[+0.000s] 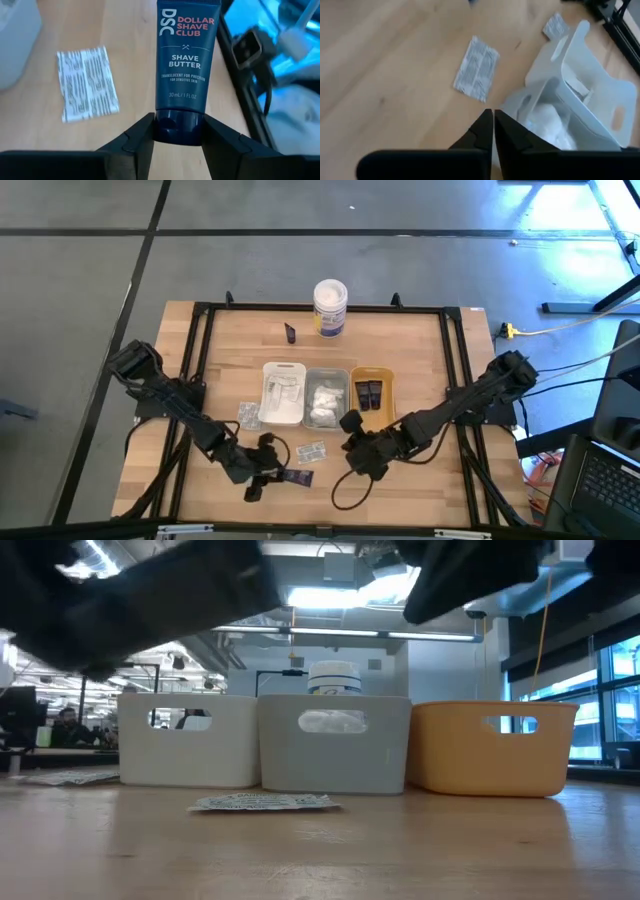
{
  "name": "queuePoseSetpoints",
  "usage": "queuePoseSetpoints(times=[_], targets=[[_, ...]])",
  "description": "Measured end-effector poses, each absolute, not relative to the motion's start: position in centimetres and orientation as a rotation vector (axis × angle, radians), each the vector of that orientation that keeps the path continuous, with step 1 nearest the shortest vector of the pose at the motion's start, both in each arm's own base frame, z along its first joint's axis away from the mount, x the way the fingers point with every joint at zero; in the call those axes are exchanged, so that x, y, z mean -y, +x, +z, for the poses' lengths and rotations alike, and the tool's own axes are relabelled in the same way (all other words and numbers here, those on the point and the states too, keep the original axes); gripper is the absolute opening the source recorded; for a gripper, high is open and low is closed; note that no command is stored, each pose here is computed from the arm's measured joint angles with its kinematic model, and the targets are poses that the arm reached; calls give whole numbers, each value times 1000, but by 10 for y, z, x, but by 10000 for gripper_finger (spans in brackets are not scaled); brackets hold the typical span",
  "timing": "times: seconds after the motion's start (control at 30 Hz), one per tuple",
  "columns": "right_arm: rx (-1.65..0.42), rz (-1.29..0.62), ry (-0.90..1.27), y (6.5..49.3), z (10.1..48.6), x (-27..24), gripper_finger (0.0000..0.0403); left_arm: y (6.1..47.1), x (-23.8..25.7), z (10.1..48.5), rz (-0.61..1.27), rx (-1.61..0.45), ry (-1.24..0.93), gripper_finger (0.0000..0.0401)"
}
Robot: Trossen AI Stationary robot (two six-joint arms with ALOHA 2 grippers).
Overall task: Pick & Place Travel size toiletries
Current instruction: Put the blue shave cream into the yellow bin
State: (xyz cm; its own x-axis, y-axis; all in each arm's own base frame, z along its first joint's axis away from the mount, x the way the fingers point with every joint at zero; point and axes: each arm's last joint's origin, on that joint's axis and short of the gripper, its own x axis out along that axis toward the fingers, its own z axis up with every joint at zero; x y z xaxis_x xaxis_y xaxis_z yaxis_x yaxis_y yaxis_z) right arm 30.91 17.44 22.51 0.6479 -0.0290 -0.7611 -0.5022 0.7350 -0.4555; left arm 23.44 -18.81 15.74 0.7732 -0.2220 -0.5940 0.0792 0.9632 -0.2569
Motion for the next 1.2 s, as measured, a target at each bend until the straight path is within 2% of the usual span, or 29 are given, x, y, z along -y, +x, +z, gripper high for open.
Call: queuePoseSetpoints(times=[0.27,0.67,0.8,0.97,1.2], targets=[[-694,325,-686,311,234,-191,56,255,171,166,-166,-589,-323,143],[-644,275,-735,309,237,-199,199,273,154,176,-197,-501,-405,143],[-600,267,-742,312,240,-200,226,278,147,179,-199,-466,-429,143],[-570,268,-750,313,242,-201,222,284,139,183,-205,-426,-449,143],[-570,259,-754,313,243,-201,161,289,133,187,-245,-399,-475,143]])
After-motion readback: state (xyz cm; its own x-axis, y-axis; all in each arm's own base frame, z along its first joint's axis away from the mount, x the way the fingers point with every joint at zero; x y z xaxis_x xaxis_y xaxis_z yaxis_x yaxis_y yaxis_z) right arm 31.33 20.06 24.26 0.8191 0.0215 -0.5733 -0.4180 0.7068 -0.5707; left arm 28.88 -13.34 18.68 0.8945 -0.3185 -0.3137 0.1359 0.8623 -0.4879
